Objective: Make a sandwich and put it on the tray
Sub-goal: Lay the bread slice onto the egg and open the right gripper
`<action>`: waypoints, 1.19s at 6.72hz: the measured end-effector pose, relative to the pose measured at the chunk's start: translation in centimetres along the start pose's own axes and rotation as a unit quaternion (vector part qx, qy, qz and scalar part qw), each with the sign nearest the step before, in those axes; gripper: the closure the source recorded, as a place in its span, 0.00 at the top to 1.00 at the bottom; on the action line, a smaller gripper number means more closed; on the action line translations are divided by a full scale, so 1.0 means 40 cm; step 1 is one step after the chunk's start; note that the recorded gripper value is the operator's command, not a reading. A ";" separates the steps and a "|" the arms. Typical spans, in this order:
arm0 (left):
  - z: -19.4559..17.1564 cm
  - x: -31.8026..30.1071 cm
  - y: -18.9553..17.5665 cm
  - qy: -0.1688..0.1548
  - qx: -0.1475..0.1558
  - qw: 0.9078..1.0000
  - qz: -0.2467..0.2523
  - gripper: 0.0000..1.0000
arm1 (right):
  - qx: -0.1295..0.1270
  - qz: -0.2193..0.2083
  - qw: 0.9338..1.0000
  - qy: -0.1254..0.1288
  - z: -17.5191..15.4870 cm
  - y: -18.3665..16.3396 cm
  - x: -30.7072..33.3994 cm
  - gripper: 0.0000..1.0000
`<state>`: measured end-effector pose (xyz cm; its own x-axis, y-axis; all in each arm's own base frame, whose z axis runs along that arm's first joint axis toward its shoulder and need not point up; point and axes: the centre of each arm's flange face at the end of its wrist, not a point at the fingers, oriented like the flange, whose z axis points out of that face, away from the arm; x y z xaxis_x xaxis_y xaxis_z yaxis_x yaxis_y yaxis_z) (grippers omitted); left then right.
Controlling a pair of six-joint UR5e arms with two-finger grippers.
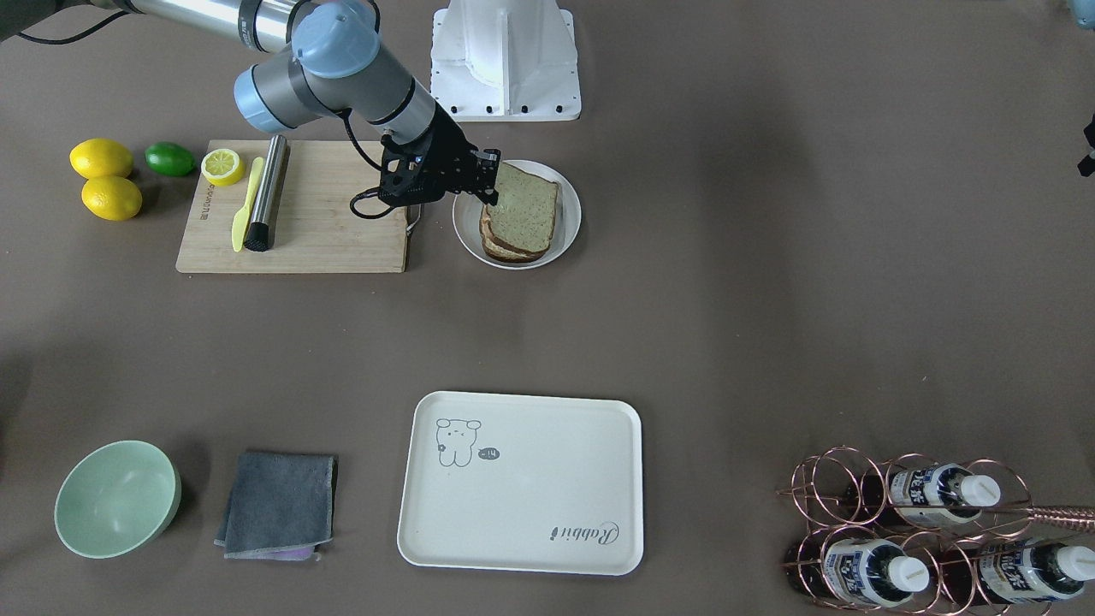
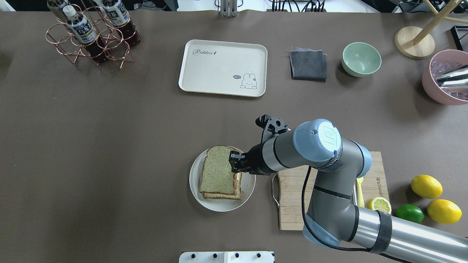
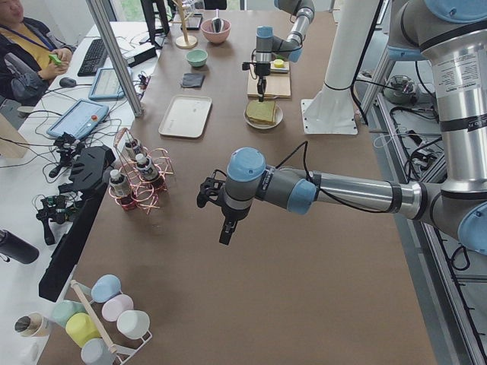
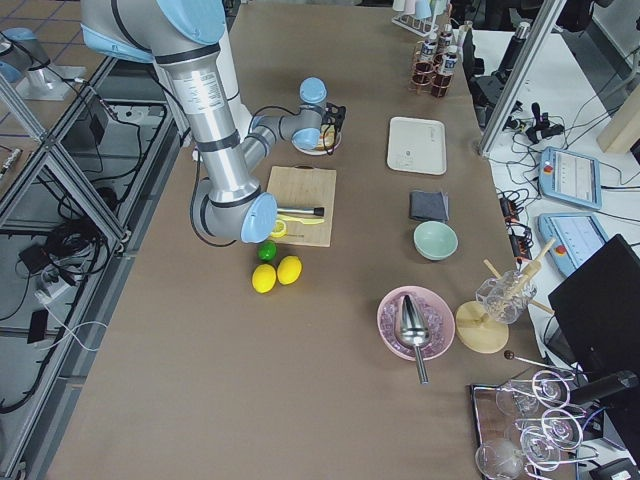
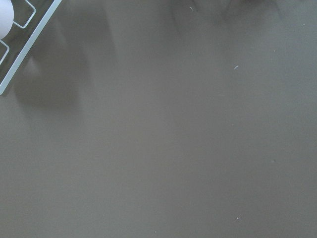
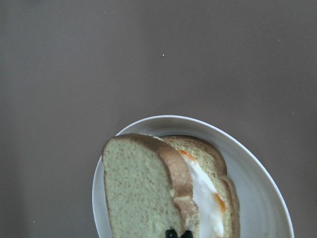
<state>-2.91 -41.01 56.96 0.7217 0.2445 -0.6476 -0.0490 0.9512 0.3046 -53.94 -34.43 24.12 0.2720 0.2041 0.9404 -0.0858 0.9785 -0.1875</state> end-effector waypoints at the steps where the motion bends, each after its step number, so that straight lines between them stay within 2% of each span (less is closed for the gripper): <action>1: -0.003 0.001 0.000 0.000 0.001 1.000 0.000 0.98 | -0.003 -0.001 1.000 0.000 0.000 0.005 0.002 0.00; 4: -0.006 0.000 0.000 -0.001 0.002 1.000 -0.002 0.98 | -0.009 -0.007 1.000 -0.002 0.003 0.019 0.015 0.00; 5: -0.007 0.000 -0.002 -0.001 0.002 1.000 -0.003 0.98 | -0.011 -0.009 1.000 -0.006 0.004 0.023 0.023 0.03; 6: -0.007 0.000 -0.003 -0.001 0.002 1.000 -0.004 0.98 | -0.012 -0.011 1.000 -0.008 0.007 0.024 0.030 0.19; 7: -0.007 0.001 -0.006 -0.001 0.002 1.000 -0.004 0.98 | -0.011 -0.011 1.000 -0.008 0.007 0.022 0.032 0.63; 8: -0.006 0.001 -0.007 -0.001 0.002 1.000 -0.004 0.98 | -0.009 -0.009 1.000 -0.008 0.008 0.017 0.034 1.00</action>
<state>-3.04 -41.21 56.67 0.7232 0.2366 -0.6488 -0.0407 0.9524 0.3020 -53.93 -33.50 25.34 0.2586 0.1853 0.9480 -0.0639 0.9826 -0.1746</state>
